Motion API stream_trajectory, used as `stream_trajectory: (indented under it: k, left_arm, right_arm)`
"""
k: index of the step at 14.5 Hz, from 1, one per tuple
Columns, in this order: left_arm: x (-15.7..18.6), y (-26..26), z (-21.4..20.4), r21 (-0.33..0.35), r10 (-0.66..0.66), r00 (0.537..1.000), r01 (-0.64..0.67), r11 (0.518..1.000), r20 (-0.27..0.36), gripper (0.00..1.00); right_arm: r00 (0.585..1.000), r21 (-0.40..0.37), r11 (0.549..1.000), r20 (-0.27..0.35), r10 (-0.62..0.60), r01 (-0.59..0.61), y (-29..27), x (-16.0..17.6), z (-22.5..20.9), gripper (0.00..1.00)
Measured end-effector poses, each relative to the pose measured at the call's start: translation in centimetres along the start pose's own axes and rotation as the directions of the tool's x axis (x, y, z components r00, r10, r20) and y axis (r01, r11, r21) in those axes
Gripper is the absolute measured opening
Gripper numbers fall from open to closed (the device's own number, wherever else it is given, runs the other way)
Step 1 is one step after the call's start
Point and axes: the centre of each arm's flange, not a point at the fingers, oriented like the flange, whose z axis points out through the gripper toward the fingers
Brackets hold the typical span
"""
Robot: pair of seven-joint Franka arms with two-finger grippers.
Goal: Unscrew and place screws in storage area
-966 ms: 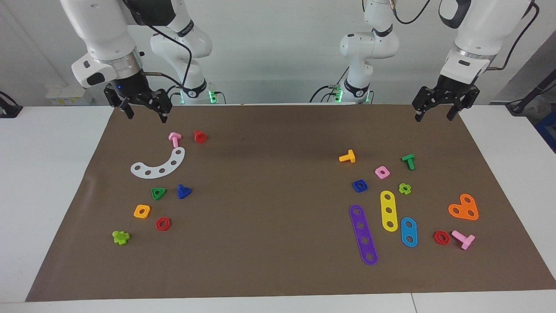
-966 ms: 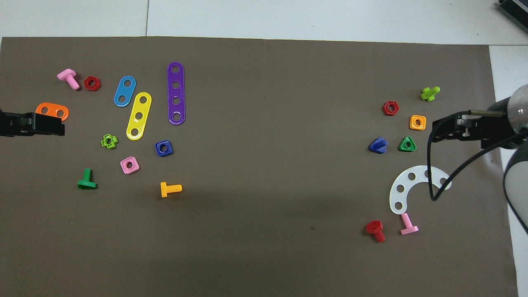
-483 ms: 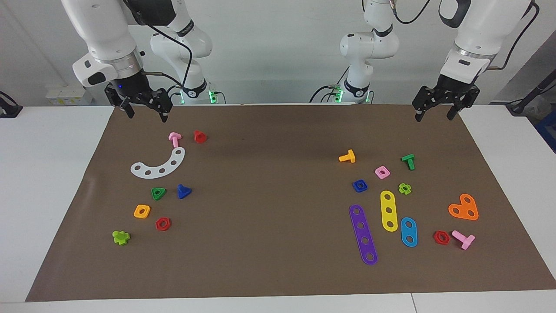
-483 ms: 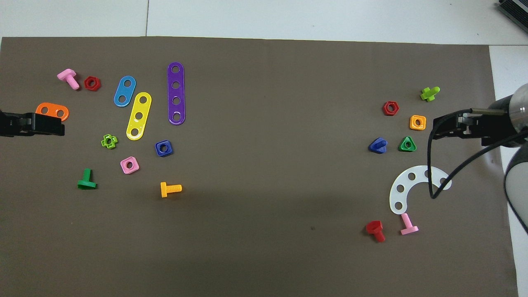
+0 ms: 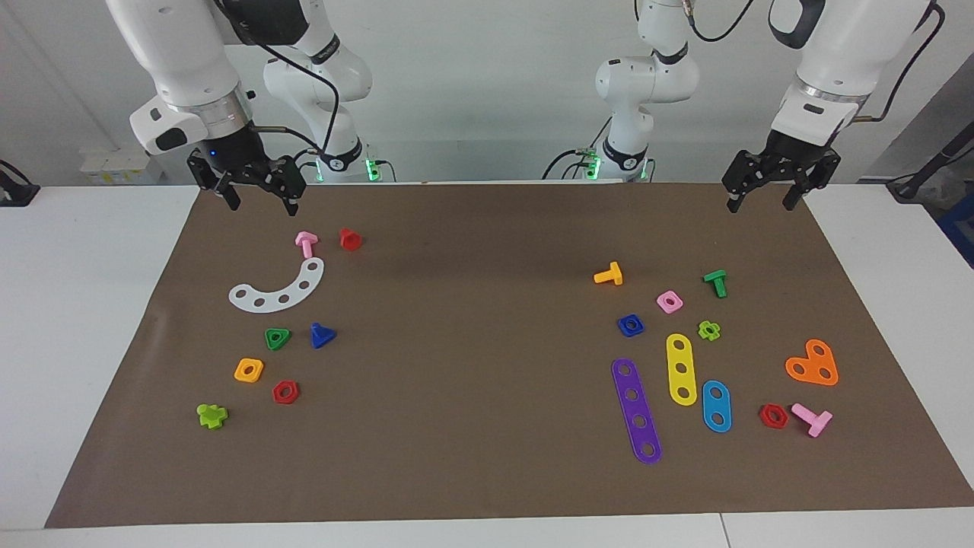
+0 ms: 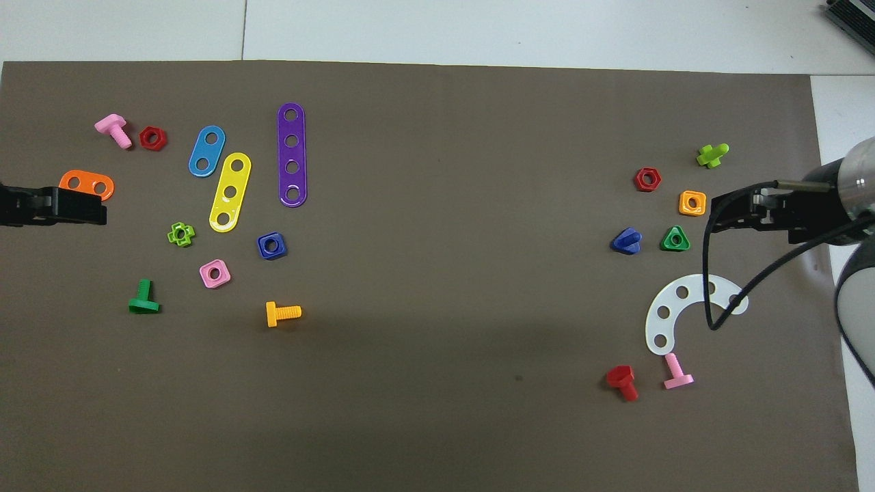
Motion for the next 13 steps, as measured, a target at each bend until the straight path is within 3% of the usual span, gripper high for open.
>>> stream_trajectory:
  k: [13]
  left_arm:
    - [0.0,0.0,0.02,0.0,0.0,1.0,0.0,1.0,0.0,1.0]
  right_arm:
    - [0.999,-0.004,0.999,-0.003,-0.042,0.042,0.01,0.03,0.02,1.0]
